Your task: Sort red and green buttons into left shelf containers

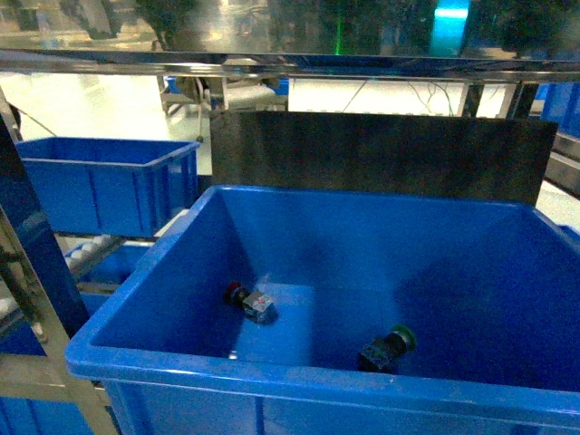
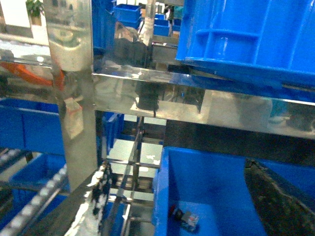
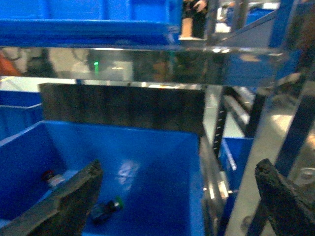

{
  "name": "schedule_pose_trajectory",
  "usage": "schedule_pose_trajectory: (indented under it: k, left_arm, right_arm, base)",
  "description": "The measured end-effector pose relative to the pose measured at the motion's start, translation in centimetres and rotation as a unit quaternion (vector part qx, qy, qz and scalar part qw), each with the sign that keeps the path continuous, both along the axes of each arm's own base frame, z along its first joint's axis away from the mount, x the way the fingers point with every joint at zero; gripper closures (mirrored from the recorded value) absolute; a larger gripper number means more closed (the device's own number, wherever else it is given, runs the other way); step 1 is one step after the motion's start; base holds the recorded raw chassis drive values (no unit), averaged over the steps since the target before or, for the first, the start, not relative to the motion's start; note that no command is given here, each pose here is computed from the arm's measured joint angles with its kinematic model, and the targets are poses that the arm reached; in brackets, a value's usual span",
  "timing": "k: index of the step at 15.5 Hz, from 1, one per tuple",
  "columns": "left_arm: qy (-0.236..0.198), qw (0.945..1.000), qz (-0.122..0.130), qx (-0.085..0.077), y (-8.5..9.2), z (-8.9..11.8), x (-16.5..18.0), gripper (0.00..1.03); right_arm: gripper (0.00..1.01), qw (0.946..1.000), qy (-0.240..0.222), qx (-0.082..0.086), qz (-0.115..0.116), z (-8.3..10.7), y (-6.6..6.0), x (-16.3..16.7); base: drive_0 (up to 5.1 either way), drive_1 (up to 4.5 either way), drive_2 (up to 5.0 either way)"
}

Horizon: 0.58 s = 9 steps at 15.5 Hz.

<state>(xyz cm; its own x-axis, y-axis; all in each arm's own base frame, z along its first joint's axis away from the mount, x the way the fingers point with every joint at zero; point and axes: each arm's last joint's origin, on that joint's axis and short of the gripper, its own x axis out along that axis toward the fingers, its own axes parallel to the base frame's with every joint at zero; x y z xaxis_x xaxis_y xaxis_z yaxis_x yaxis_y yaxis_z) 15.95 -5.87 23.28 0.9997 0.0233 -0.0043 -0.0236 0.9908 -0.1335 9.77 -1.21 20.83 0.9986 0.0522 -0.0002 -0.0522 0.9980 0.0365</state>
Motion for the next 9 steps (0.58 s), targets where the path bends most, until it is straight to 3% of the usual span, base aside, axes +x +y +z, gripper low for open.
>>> schedule_pose_trajectory:
  k: [2,3,6,7,9]
  left_arm:
    - [-0.001,0.9992,-0.005,0.039,1.5,-1.3,-0.9,0.45]
    - [0.002,0.9987,-0.008,0.050,2.3,-2.2,-1.3,0.59]
    - [0.000,0.9982,-0.011,0.058,3.6,-3.4,-2.3,0.96]
    - [0.000,0.9982,-0.010,0.059,3.9,-3.8,-2.6,1.01]
    - [0.000,0.9982,-0.009,0.059,4.5,-4.5,-3.2,1.01]
  right_arm:
    - [0.32,0.9997,-0.002,-0.010,-0.023,-0.8,0.7,0.0]
    - [0.46,0.9998,0.002,-0.015,-0.011,-1.4,1.3,0.0]
    - [0.83,0.9995,0.000,-0.015,-0.026,-2.2,1.2,0.0]
    - [0.96,0.9995,0.000,-0.015,-0.026,-2.5,1.2,0.0]
    - [0.99,0.9995,0.001,-0.017,-0.026,-2.9,1.2,0.0]
  base:
    - [0.0,0.00,0.0]
    - [0.0,0.00,0.0]
    - [0.0,0.00,0.0]
    - [0.0,0.00,0.0]
    - [0.0,0.00,0.0]
